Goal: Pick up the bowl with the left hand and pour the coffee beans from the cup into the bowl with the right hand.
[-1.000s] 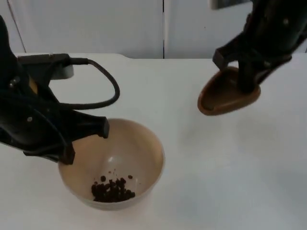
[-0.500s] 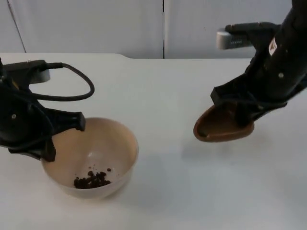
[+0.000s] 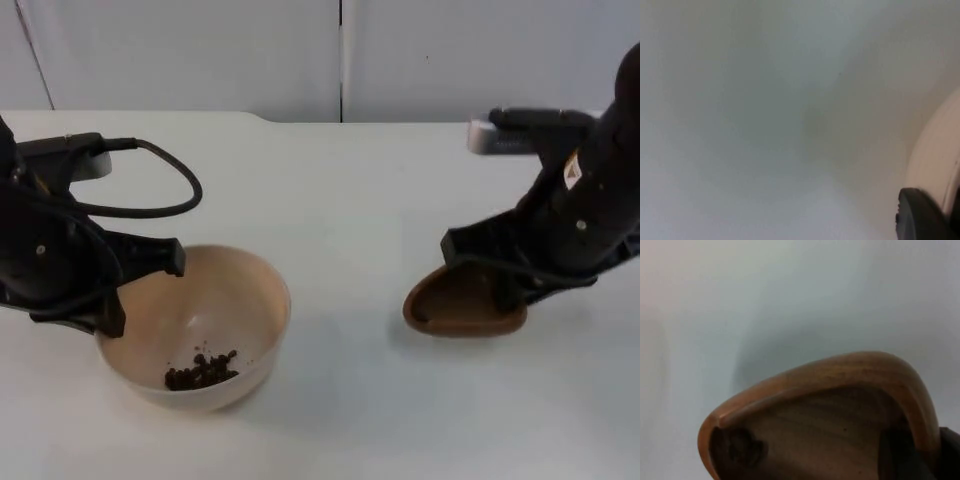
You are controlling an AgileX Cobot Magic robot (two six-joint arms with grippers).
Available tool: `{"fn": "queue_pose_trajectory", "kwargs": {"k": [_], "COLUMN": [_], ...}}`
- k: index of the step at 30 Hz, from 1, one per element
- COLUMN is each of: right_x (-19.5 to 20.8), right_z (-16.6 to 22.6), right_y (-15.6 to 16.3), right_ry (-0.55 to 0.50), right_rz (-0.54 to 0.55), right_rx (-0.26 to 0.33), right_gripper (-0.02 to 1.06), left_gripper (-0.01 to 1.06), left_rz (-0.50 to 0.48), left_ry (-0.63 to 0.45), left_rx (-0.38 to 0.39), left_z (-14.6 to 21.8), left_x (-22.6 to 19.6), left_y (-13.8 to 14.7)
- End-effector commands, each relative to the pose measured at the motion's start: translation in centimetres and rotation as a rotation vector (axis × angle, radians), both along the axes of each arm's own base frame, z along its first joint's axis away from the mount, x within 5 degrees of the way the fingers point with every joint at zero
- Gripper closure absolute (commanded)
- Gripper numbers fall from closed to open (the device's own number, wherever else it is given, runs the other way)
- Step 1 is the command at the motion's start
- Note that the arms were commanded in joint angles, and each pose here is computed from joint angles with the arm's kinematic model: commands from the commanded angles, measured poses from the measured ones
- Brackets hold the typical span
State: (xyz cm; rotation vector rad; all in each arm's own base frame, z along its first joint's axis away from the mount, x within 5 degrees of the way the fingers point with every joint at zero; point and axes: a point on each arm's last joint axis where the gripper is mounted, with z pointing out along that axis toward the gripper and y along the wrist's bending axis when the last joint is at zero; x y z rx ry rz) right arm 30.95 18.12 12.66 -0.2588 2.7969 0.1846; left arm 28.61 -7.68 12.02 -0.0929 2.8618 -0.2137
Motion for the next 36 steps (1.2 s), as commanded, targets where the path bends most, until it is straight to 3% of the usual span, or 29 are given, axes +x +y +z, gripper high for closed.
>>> {"fn": "queue_pose_trajectory", "kwargs": {"k": [1, 20, 22, 25, 27, 28, 31, 32, 33, 36], "right_x": [0.1, 0.3, 0.3, 0.3, 0.3, 0.3, 0.3, 0.3, 0.3, 0.4], "right_z": [-1.1, -3.5, -3.5, -3.5, -3.5, -3.5, -3.4, -3.4, -3.4, -2.5], "right_y": [-0.1, 0.0, 0.0, 0.0, 0.0, 0.0, 0.0, 0.0, 0.0, 0.1], "right_ry": [0.014, 0.049, 0.050, 0.051, 0.048, 0.048, 0.046, 0.046, 0.046, 0.025], "right_rz": [-0.018, -0.028, -0.031, -0.039, -0.039, -0.039, -0.039, -0.039, -0.039, -0.037], "right_rx": [-0.002, -0.017, -0.014, -0.012, -0.010, -0.010, -0.009, -0.009, -0.009, 0.003], "right_gripper": [1.04, 1.04, 1.01, 0.86, 0.65, 0.65, 0.39, 0.34, 0.34, 0.28], "left_gripper": [1.05, 1.05, 1.05, 0.98, 0.79, 0.79, 0.46, 0.34, 0.34, 0.11], "left_rz": [0.008, 0.011, 0.013, 0.013, 0.013, 0.013, 0.014, 0.016, 0.016, 0.027], "left_ry": [-0.017, -0.041, -0.040, -0.042, -0.042, -0.042, -0.042, -0.039, -0.039, -0.027], "left_rx": [-0.006, -0.008, -0.009, -0.010, -0.010, -0.010, -0.011, -0.012, -0.012, -0.020], "left_z": [0.1, 0.2, 0.2, 0.2, 0.2, 0.2, 0.2, 0.2, 0.2, 0.2], "left_x": [0.3, 0.5, 0.5, 0.5, 0.5, 0.5, 0.5, 0.5, 0.5, 0.4], "left_y": [0.0, 0.0, 0.0, 0.0, 0.0, 0.0, 0.0, 0.0, 0.0, -0.1]}}
